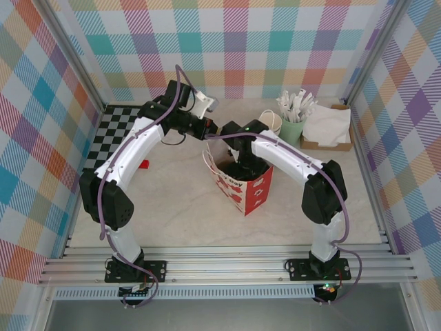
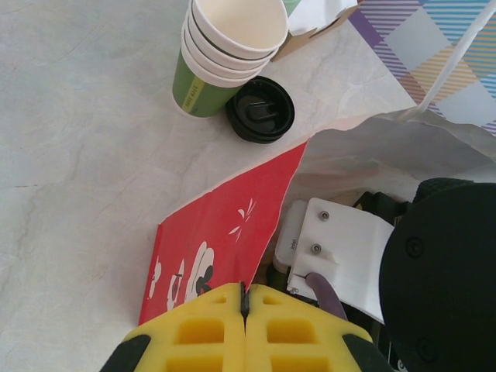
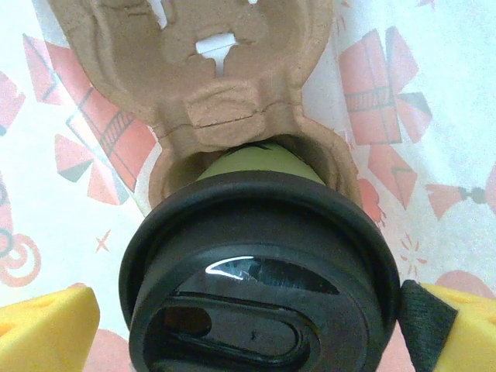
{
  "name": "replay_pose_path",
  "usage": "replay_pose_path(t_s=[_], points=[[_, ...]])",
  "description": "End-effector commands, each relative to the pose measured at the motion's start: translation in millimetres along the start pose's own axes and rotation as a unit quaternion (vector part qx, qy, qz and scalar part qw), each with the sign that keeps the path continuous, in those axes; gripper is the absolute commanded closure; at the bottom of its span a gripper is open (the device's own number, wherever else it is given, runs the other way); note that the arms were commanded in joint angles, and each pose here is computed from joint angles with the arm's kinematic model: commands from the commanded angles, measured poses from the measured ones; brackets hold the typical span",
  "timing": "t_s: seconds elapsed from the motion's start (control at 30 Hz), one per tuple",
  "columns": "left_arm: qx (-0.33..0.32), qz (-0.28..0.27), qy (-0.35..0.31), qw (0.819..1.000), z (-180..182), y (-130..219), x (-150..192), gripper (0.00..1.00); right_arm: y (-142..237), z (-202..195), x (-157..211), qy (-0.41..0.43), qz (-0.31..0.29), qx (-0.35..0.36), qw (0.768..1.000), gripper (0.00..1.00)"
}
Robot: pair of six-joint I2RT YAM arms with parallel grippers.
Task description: Pack the takeout coffee
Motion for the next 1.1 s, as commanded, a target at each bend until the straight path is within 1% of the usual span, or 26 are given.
replay_pose_path(t_s=[0.0,0.23,0.5,0.8,0.97,1.07], points=[[0.015,0.002,-0.008,1.000,-8,3,-3,1.00,24,-4,2,-0.006,-0.032,0.007,0.999,0.00],[0.009,0.009,-0.003,1.000,-6,2,-2,1.00,43,-5,-3,-0.002,-0.081,0.015,0.997,0.00],[-0.005,0.015,0.005,1.000,-3,2,0,1.00,52,-5,-2,0.014,-0.098,0.014,0.995,0.00],[-0.016,0.014,0.012,1.000,-1,2,0,1.00,74,-5,3,0.035,-0.147,0.003,0.988,0.00],[-0.022,0.016,0.020,0.999,0,1,1,1.00,96,-8,7,0.044,-0.212,0.008,0.976,0.00],[-0.027,0.017,0.026,0.999,1,1,2,1.00,112,-8,9,0.054,-0.273,0.006,0.960,0.00]])
Point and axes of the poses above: each hand's point on the last joint's axis, 136 mm out from that joint toward the fingers, its own y axis back along the fingers, its own z axis along the line the jaws close on, x = y × z, the point moved 9 cm from there along y, back along the fingers, and after that the axes turned 7 degrees about y, right-handed, at the moved point
